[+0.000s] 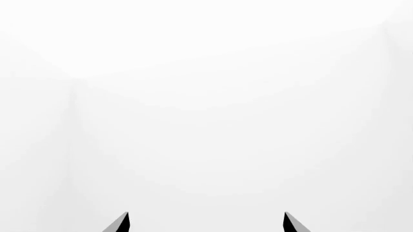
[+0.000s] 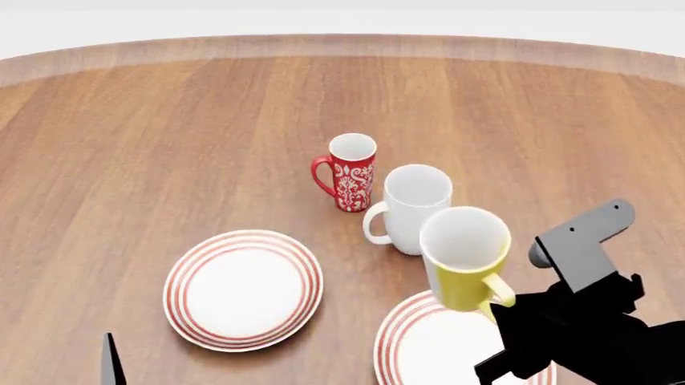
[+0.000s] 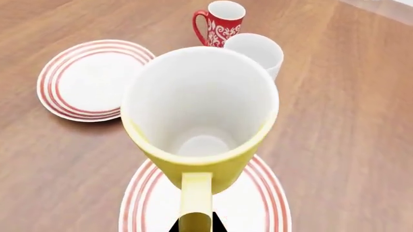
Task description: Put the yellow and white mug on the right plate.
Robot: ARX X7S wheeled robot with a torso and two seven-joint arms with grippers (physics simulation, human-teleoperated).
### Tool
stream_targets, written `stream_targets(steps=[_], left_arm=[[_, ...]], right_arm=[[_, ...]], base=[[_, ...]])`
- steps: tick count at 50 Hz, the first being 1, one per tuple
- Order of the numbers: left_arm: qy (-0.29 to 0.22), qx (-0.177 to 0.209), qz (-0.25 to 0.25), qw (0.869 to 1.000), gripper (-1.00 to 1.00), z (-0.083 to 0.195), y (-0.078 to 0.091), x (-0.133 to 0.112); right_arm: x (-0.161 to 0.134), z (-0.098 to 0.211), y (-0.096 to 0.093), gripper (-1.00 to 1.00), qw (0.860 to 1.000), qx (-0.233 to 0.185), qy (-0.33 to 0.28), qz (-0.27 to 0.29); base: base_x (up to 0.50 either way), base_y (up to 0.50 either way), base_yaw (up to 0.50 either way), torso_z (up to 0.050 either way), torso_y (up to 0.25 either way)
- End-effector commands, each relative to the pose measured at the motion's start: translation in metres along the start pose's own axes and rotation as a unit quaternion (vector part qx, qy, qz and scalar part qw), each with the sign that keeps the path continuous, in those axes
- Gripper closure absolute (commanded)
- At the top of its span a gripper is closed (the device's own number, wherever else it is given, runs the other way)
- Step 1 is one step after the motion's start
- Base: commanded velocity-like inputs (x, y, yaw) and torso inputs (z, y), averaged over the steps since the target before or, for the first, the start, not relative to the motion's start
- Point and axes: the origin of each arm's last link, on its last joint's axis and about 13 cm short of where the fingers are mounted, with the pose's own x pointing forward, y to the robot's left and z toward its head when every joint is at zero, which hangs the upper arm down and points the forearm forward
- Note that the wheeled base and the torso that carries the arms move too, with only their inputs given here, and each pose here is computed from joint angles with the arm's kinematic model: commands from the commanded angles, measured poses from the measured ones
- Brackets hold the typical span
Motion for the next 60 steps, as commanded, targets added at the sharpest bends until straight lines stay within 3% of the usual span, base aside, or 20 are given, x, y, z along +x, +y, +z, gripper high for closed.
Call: stream_targets(steps=[1, 60], left_arm=[[-0.002, 0.004, -0.001, 1.0, -1.0, -0.001, 0.0, 0.001], [0.003, 0.005, -0.005, 1.0, -1.0, -0.001, 0.0, 0.001]], right_arm=[[0.009, 0.001, -0.002, 1.0, 1.0, 0.001, -0.005, -0.001], [0.038, -0.029, -0.001, 1.0, 0.999, 0.021, 0.042, 0.006]], base=[[0.0, 0.0, 0.0, 0.0, 0.0], [0.0, 0.0, 0.0, 0.0, 0.0]])
